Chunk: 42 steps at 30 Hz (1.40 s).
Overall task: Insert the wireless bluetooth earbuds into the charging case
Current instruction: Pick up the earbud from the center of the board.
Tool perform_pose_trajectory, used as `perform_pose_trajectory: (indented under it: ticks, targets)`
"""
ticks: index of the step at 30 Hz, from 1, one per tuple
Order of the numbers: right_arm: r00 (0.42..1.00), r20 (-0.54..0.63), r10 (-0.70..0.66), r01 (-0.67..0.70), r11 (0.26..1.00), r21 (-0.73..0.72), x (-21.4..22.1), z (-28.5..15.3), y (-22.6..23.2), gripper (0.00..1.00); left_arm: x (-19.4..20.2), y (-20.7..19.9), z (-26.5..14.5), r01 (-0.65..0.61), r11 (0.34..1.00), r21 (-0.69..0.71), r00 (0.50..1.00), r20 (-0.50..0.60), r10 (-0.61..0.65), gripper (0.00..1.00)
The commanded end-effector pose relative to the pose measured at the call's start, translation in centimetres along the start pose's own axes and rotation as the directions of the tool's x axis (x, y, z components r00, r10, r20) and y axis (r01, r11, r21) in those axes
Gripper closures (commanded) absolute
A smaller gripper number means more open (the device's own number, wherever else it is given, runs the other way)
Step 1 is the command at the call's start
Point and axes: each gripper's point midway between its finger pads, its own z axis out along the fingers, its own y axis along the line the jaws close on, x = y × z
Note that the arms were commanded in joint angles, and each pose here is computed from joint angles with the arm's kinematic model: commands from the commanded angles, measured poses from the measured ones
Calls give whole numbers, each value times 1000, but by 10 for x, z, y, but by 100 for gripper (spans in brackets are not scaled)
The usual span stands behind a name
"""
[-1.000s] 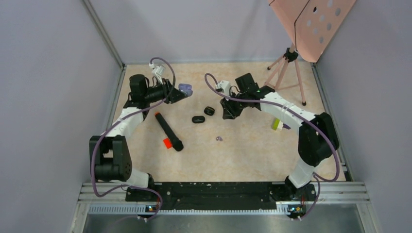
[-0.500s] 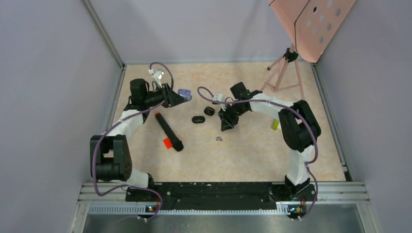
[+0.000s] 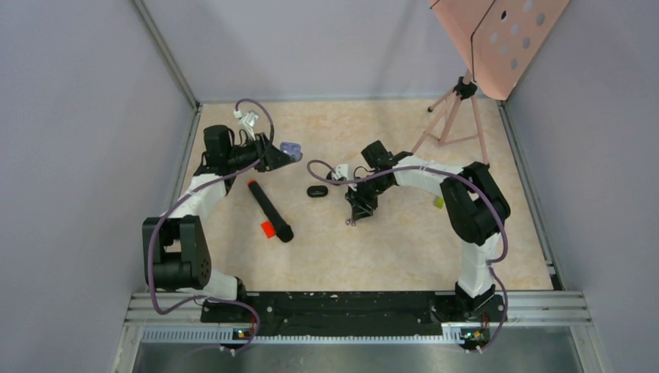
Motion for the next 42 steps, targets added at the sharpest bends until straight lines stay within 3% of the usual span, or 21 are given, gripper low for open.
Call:
perform_pose_trajectory:
  ticks: [1, 7, 23, 42]
  targets:
    - [996, 36, -87, 88, 996, -16, -14, -1, 4, 59, -21, -6, -2, -67, 998, 12, 997, 36, 67, 100]
    - [997, 26, -79, 80, 996, -29, -12, 5, 5, 61, -22, -6, -2, -72, 997, 5, 997, 41, 72, 100]
    - [999, -12, -37, 37, 999, 23, -5, 23, 1, 80, -18, -6, -6, -85, 996, -12, 996, 31, 85, 100]
    - [992, -110, -58, 62, 998, 29, 12, 17, 14, 80, -26, 0, -7, -100, 994, -32, 994, 29, 101, 100]
